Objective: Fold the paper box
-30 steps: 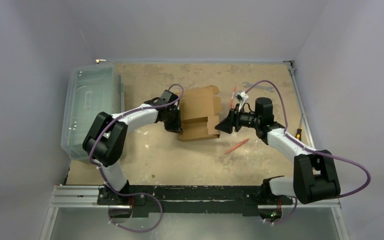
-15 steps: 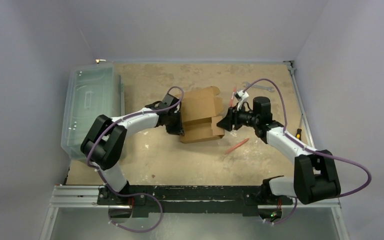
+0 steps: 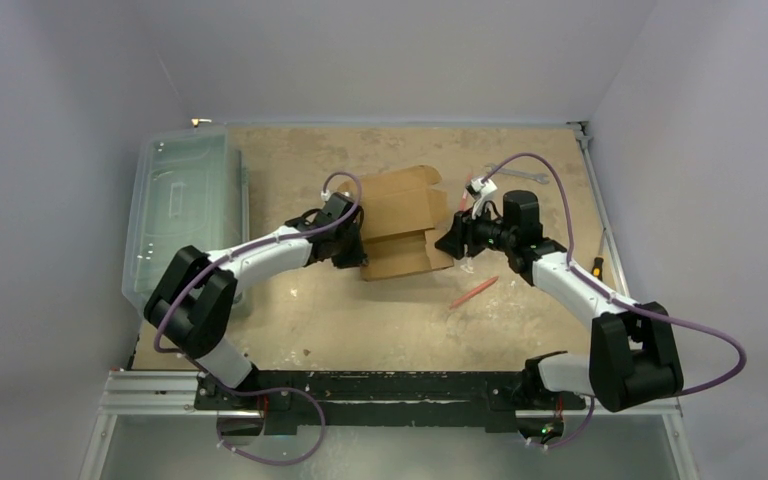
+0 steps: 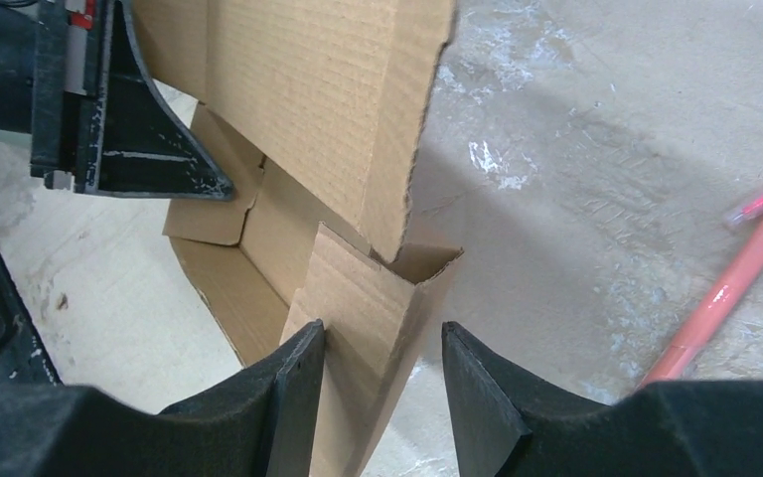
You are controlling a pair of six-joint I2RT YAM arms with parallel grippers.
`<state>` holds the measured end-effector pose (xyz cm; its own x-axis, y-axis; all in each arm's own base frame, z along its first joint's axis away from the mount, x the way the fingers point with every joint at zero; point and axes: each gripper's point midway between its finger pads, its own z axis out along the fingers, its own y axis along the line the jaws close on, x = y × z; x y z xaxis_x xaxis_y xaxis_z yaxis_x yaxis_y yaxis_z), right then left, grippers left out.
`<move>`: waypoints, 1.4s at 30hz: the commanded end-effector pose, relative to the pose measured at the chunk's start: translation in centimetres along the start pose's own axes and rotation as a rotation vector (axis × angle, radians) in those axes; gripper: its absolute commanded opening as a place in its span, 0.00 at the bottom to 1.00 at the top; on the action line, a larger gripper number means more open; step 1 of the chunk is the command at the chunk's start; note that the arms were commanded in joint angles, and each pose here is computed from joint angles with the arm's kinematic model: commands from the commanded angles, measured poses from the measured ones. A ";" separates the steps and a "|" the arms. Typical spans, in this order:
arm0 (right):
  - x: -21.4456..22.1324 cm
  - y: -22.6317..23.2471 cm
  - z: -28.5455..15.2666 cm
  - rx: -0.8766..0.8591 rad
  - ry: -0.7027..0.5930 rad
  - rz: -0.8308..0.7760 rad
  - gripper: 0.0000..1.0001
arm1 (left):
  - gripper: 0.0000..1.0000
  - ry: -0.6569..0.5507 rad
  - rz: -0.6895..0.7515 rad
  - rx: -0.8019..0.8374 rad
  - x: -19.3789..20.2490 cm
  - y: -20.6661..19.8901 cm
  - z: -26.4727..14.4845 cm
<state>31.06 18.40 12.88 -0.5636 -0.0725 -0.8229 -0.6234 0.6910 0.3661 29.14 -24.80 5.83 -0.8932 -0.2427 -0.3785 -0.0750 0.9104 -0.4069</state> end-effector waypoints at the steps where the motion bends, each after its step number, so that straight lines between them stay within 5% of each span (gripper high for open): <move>1: -2.1 0.3 -0.3 0.014 -0.040 -0.059 0.49 | 0.00 -0.128 -0.065 0.068 -2.5 -2.5 -1.4; 15: -3.4 -0.9 -0.8 0.100 -0.062 -0.117 0.43 | 0.00 -0.259 -0.092 0.080 -2.4 -6.0 -3.1; 31: -5.1 -2.0 -0.9 0.253 -0.084 -0.281 0.09 | 0.00 -0.398 -0.123 0.121 -2.8 -10.0 -5.2; 39: -6.1 -2.2 -1.0 0.340 -0.118 -0.396 0.12 | 0.00 -0.469 -0.172 0.181 -3.1 -12.3 -5.8; 42: -6.7 -2.3 -0.9 0.395 -0.136 -0.460 0.04 | 0.00 -0.491 -0.205 0.196 -3.5 -12.6 -5.8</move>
<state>34.84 15.85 15.27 -0.3253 -0.3012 -0.8964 -0.5397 0.8375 -0.0856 28.62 -29.85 10.89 -0.6549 -0.4217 -0.6271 -0.1512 0.8862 -0.4380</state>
